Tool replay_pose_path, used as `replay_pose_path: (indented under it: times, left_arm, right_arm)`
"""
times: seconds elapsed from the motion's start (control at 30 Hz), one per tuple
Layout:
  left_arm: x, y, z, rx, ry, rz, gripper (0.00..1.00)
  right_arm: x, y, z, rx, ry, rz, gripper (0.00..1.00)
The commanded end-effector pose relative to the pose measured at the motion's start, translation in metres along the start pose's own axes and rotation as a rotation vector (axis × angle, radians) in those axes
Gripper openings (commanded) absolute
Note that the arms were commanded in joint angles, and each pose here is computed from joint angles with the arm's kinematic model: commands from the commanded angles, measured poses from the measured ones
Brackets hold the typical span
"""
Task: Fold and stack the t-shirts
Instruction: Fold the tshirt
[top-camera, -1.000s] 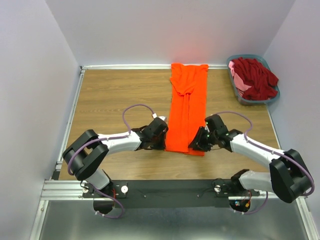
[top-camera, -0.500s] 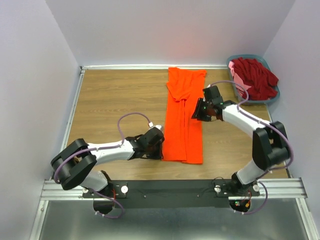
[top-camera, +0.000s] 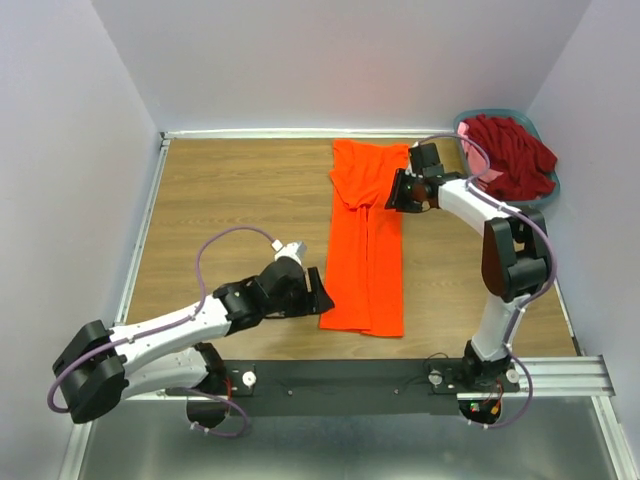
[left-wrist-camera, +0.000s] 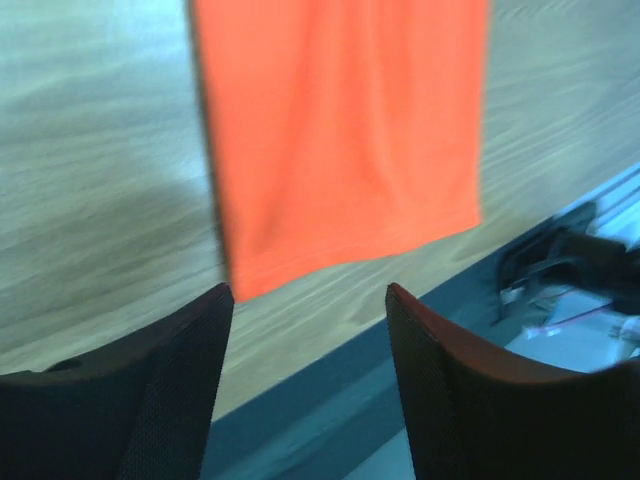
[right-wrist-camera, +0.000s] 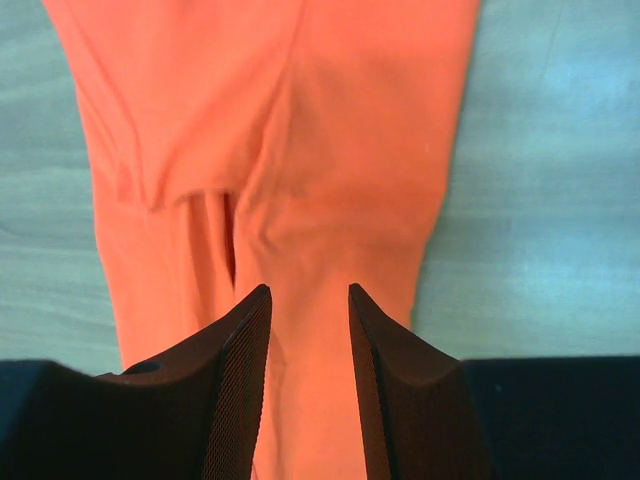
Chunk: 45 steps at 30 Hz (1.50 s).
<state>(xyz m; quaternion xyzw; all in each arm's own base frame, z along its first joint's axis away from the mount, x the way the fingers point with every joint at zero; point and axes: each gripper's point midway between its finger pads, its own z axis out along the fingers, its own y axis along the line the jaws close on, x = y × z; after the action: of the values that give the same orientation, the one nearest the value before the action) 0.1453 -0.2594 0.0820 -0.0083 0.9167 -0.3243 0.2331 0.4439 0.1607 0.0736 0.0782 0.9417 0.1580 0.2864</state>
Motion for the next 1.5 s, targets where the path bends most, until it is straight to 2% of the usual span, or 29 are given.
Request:
replay_pose_path:
  times: [0.0, 0.1, 0.17, 0.2, 0.3, 0.43, 0.5, 0.6, 0.97, 1.27, 1.37, 1.47]
  left_arm:
    - [-0.045, -0.018, -0.009, 0.006, -0.129, 0.0, 0.73]
    - [-0.087, -0.039, 0.005, 0.005, -0.158, 0.057, 0.63]
    - [-0.121, -0.041, 0.014, 0.0, -0.198, 0.069, 0.63]
    - [-0.143, -0.054, 0.023, 0.028, -0.206, 0.098, 0.63]
    - [-0.209, -0.061, 0.045, 0.033, -0.249, 0.103, 0.61]
    - [-0.263, -0.061, 0.088, -0.024, -0.268, 0.135, 0.58]
    - [-0.275, -0.061, 0.114, -0.037, -0.249, 0.153, 0.58]
    - [-0.274, -0.046, 0.149, -0.073, -0.203, 0.14, 0.55]
    - [-0.282, -0.002, 0.212, -0.142, -0.175, 0.057, 0.52]
    - [-0.324, 0.006, 0.234, -0.144, -0.219, 0.082, 0.52]
    - [-0.338, 0.002, 0.23, -0.144, -0.243, 0.112, 0.54]
    - [-0.346, -0.004, 0.206, -0.161, -0.277, 0.126, 0.59]
  right_arm:
    - [0.033, -0.007, -0.012, -0.016, 0.066, -0.018, 0.45]
    - [0.054, -0.015, -0.019, -0.014, 0.1, -0.03, 0.45]
    - [0.055, -0.018, -0.021, -0.003, 0.095, -0.026, 0.45]
    - [0.047, -0.016, -0.021, 0.0, 0.077, -0.028, 0.45]
    - [0.035, -0.017, -0.008, 0.008, 0.071, -0.025, 0.44]
    - [0.021, -0.015, 0.008, 0.004, 0.071, -0.016, 0.44]
    - [0.023, -0.013, 0.015, -0.008, 0.086, -0.018, 0.44]
    - [0.024, -0.015, 0.023, 0.0, 0.096, -0.019, 0.44]
    - [0.019, -0.031, 0.058, 0.047, 0.112, -0.087, 0.44]
    - [-0.02, -0.04, 0.086, 0.057, 0.062, -0.091, 0.44]
    - [-0.045, -0.027, 0.066, 0.039, 0.009, -0.095, 0.45]
    - [-0.045, -0.018, 0.034, 0.017, 0.002, -0.065, 0.45]
